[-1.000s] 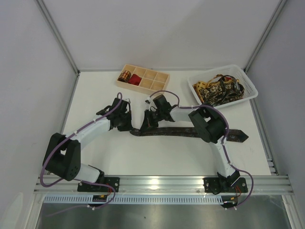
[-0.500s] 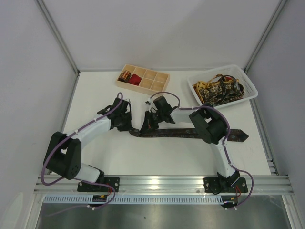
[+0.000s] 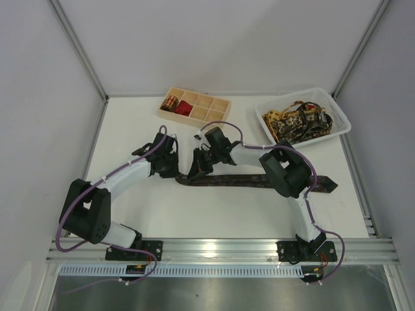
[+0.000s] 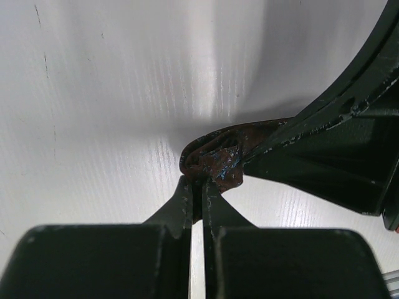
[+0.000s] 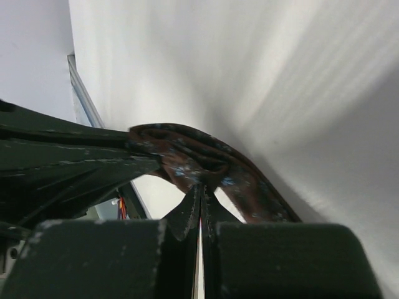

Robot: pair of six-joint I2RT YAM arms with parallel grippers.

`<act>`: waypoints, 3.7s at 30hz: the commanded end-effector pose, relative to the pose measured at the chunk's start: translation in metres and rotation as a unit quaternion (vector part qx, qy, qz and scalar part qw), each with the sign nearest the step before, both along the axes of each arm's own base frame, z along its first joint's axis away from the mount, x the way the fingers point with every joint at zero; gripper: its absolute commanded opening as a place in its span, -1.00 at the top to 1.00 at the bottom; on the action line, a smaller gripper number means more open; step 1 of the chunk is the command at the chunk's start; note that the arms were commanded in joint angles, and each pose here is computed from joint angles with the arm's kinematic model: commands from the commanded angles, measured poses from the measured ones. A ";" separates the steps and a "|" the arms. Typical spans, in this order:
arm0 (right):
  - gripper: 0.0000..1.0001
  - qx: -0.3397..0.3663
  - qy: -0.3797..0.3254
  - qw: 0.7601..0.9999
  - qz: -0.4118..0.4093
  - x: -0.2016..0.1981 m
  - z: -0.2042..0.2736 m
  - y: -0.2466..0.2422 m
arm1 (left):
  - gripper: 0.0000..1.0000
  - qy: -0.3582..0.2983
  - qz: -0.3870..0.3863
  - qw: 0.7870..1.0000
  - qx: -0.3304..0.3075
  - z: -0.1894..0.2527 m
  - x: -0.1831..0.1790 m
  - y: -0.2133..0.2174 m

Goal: Roll the ties
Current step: Roll the tie

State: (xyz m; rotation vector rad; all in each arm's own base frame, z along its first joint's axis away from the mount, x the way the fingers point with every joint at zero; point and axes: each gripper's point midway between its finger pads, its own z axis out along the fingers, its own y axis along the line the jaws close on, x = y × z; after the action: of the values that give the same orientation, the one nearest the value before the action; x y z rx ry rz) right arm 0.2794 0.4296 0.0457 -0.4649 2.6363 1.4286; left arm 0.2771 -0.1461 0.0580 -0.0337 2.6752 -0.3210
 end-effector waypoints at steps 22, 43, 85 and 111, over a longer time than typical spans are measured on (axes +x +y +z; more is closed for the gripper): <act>1.00 0.015 -0.017 1.000 0.013 0.008 -0.003 0.022 | 0.99 -0.022 -0.017 0.998 -0.062 0.028 0.015 -0.029; 1.00 0.023 -0.012 1.000 0.014 0.009 -0.001 0.023 | 0.99 0.001 -0.049 0.995 -0.082 0.012 0.018 -0.068; 1.00 -0.049 0.004 0.997 -0.061 0.008 -0.025 -0.046 | 0.99 0.029 -0.077 0.995 -0.059 -0.020 0.006 -0.096; 1.00 -0.105 0.009 0.991 -0.079 0.003 -0.047 -0.084 | 0.86 0.045 -0.091 0.993 -0.057 -0.036 0.007 -0.104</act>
State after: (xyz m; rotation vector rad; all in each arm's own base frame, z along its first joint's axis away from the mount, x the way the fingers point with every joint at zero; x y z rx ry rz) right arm 0.2980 0.3497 0.0200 -0.2456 2.7222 1.1709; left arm 0.2879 -0.2444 0.0310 0.1417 2.7221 -0.5539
